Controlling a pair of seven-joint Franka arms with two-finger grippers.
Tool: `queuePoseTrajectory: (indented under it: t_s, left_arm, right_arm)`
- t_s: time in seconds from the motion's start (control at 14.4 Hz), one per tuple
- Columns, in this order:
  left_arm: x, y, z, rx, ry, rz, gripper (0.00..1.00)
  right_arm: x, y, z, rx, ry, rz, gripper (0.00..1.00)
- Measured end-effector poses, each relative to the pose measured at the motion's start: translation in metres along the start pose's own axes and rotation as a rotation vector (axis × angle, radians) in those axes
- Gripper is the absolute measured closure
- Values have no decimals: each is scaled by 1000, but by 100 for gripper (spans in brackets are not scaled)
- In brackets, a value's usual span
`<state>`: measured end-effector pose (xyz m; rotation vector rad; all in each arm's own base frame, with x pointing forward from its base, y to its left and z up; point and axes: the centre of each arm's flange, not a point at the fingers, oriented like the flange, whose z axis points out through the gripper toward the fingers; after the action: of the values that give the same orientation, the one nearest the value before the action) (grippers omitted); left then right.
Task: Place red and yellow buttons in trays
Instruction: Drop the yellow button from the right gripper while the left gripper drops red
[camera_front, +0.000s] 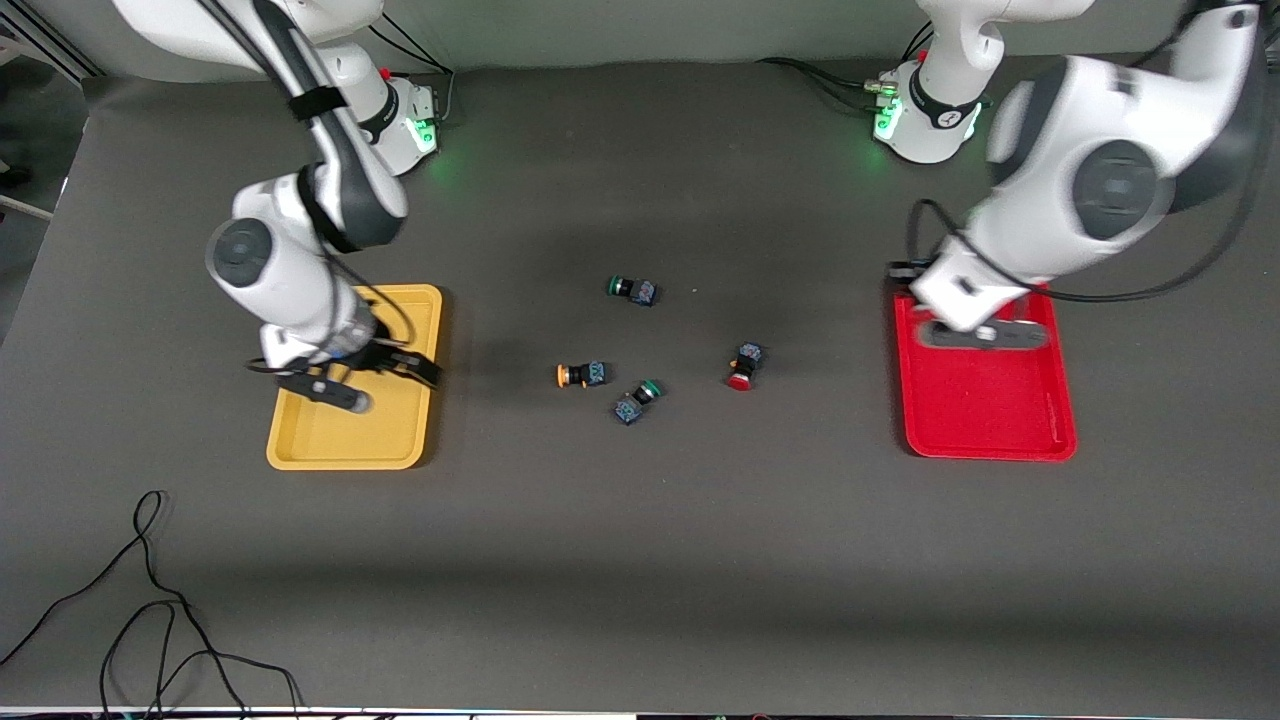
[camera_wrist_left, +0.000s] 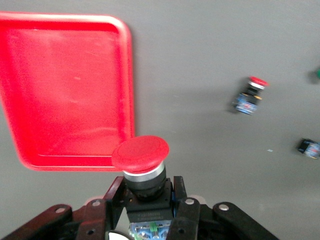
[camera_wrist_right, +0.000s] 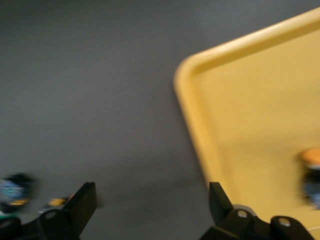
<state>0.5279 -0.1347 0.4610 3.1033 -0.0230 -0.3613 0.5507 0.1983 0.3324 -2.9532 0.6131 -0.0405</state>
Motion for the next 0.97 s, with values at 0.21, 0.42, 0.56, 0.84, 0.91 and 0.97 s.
queuePoseTrajectory:
  t_s: [0.21, 0.42, 0.56, 0.84, 0.91, 0.97]
  left_arm:
    - [13, -64, 27, 30, 8, 12, 56]
    - [25, -97, 88, 18, 61, 24, 56]
    - [30, -99, 147, 27, 85, 40, 56]
    - [44, -99, 244, 17, 59, 65, 56]
    - [45, -100, 254, 15, 48, 66, 56]
    - [46, -100, 259, 14, 40, 67, 56]
  right_arm:
    - [-15, -93, 16, 65, -31, 177, 0]
    - [-34, -139, 58, 58, -90, 366, 0]
    - [-50, -149, 90, 17, -125, 481, 0]
    - [-88, -158, 139, -68, -167, 616, 0]
    - [-94, -156, 147, -85, -173, 623, 0]
    - [-97, -153, 155, -100, -177, 628, 0]
